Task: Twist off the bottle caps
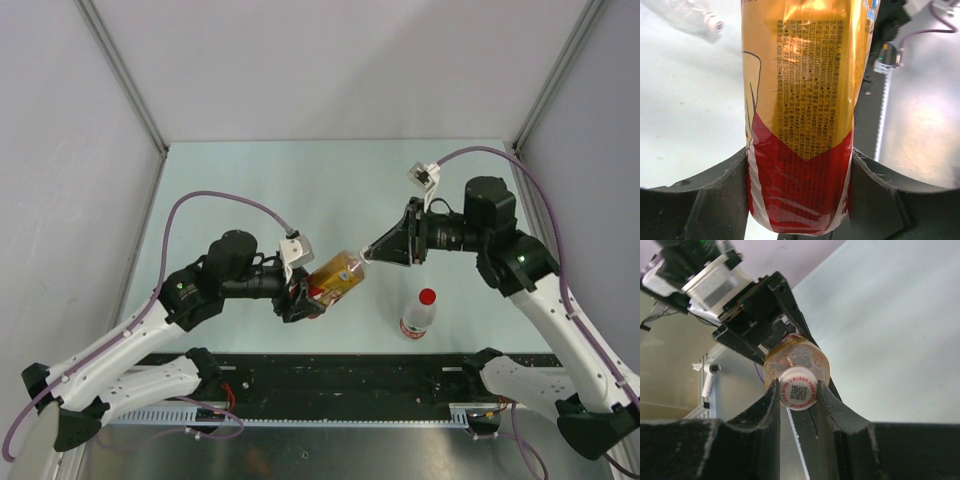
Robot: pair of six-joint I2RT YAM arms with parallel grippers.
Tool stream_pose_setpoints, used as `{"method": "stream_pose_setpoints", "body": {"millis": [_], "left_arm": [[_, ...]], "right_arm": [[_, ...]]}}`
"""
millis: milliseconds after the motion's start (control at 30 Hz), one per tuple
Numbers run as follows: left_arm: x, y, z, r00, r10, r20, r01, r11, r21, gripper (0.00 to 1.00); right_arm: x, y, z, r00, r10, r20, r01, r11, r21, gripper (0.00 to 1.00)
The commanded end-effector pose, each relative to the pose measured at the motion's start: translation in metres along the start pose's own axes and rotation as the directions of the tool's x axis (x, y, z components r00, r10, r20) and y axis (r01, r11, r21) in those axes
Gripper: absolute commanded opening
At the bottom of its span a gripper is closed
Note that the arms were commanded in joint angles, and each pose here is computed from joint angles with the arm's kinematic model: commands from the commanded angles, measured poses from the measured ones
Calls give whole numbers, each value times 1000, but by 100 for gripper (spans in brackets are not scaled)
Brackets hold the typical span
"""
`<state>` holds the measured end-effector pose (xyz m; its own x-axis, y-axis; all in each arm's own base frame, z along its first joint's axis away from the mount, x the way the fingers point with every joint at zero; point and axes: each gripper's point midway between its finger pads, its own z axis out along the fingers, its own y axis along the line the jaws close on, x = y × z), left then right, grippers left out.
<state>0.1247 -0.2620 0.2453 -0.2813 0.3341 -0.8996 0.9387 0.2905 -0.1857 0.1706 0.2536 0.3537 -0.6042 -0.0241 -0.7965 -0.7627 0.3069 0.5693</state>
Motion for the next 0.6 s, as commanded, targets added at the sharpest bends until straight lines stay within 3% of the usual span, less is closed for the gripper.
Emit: {"method": "stream_pose_setpoints", "body": {"millis": [0, 167, 400, 567], "left_arm": [[-36, -67, -15, 994, 53, 96, -84, 930, 357, 0], [-45, -99, -33, 992, 45, 114, -99, 845, 525, 0], [-57, -129, -59, 986, 63, 153, -151, 722, 676, 0], [-54, -122, -52, 989, 54, 141, -133, 752, 646, 0]], "right_arm": [[-10, 37, -13, 974, -215, 72, 223, 965, -141, 0], [-8, 63, -31, 936, -330, 125, 350, 914, -204, 0], [-6, 74, -37, 920, -366, 141, 390, 891, -232, 0], [-11, 74, -37, 920, -358, 158, 385, 898, -211, 0]]}}
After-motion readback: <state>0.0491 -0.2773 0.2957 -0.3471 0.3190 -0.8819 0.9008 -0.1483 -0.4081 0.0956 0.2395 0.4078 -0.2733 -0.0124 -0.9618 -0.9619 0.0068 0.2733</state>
